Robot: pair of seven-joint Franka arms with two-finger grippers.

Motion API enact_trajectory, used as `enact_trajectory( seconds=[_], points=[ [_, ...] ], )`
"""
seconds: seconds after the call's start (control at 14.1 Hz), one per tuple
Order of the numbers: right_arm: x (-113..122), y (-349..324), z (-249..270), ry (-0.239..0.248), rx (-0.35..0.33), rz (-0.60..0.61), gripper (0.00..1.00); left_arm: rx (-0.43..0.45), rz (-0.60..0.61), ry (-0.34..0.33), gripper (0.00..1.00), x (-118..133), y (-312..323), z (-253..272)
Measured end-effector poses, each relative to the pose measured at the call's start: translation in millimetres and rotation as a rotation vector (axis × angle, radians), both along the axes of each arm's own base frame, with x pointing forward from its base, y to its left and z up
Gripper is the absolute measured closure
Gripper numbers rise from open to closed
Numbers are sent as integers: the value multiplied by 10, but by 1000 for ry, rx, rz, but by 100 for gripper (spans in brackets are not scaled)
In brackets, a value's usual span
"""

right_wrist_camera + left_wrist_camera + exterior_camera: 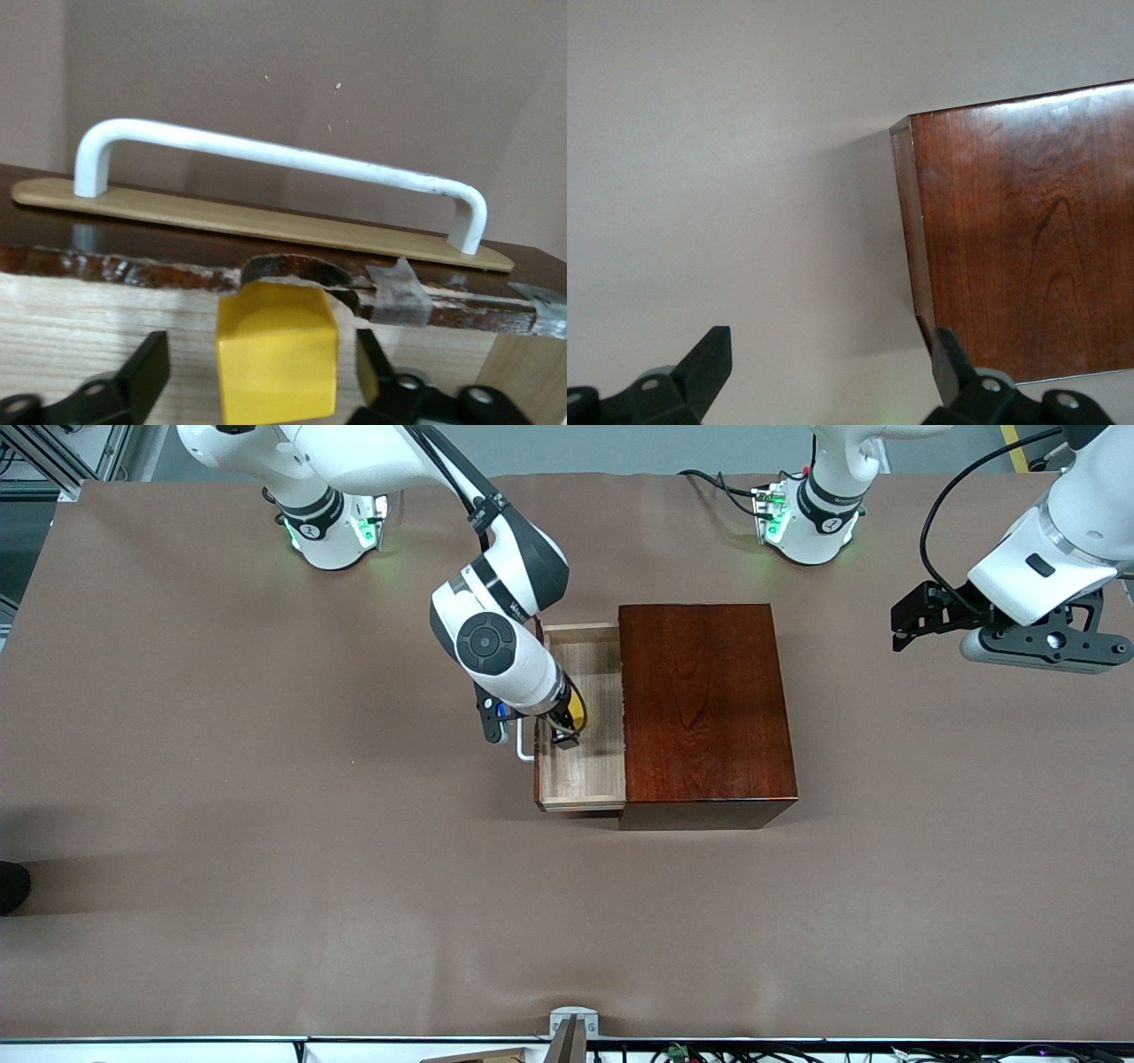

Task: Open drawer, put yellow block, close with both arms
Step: 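Lower the cube into the drawer and open the right gripper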

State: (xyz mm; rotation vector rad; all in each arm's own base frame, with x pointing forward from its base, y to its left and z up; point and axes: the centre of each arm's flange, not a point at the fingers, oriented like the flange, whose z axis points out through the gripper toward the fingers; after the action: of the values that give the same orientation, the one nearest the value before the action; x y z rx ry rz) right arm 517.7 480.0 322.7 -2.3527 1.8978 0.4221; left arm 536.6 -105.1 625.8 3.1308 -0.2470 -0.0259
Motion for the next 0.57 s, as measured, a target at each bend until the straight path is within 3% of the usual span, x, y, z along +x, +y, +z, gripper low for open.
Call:
enact_trajectory(
  seconds=[0.21, 0.57],
  points=[
    [119, -80, 219, 22, -7, 1, 0, 0, 0, -2, 0, 2, -1, 3],
    [784, -944, 948, 91, -15, -80, 0, -1, -16, -5, 0, -13, -87, 13]
  ],
)
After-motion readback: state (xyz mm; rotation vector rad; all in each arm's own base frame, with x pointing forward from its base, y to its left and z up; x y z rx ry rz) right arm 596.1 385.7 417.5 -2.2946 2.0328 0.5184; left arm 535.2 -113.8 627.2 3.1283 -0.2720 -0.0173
